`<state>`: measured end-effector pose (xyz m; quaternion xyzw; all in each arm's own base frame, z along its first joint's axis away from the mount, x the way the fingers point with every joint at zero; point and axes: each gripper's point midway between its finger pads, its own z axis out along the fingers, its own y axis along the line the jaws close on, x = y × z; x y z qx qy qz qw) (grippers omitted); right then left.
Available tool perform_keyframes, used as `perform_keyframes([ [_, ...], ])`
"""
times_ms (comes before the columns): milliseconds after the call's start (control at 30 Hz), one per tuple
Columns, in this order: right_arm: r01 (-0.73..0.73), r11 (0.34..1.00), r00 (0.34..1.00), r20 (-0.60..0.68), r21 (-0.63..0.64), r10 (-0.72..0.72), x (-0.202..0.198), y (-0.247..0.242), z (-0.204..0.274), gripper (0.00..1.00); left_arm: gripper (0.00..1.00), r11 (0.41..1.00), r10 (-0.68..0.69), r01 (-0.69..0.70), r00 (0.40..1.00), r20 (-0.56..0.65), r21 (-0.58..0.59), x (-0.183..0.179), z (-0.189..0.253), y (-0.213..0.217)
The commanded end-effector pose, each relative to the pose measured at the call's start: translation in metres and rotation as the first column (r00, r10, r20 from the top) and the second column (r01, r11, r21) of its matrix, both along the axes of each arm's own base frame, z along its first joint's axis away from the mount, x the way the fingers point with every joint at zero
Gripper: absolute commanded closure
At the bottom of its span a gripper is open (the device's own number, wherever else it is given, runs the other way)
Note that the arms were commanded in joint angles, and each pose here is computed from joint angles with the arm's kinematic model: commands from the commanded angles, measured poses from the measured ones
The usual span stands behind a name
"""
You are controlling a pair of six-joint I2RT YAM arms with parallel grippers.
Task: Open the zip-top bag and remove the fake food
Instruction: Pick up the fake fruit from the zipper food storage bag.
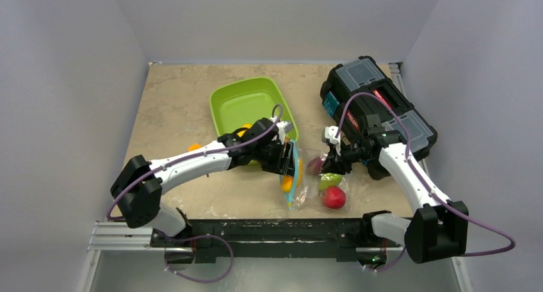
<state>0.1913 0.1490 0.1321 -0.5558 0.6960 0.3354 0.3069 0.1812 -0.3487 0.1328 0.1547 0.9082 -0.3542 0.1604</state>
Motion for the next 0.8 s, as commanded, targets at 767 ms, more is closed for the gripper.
perform_keyframes([
  [767, -0.016, 1.000, 0.999, 0.050, 0.025, 0.014, 0.002, 0.002, 0.012, 0.80, 1.00, 0.970, -0.206, 0.194, 0.976, 0.077, 0.145, 0.003, 0.010, 0.032],
])
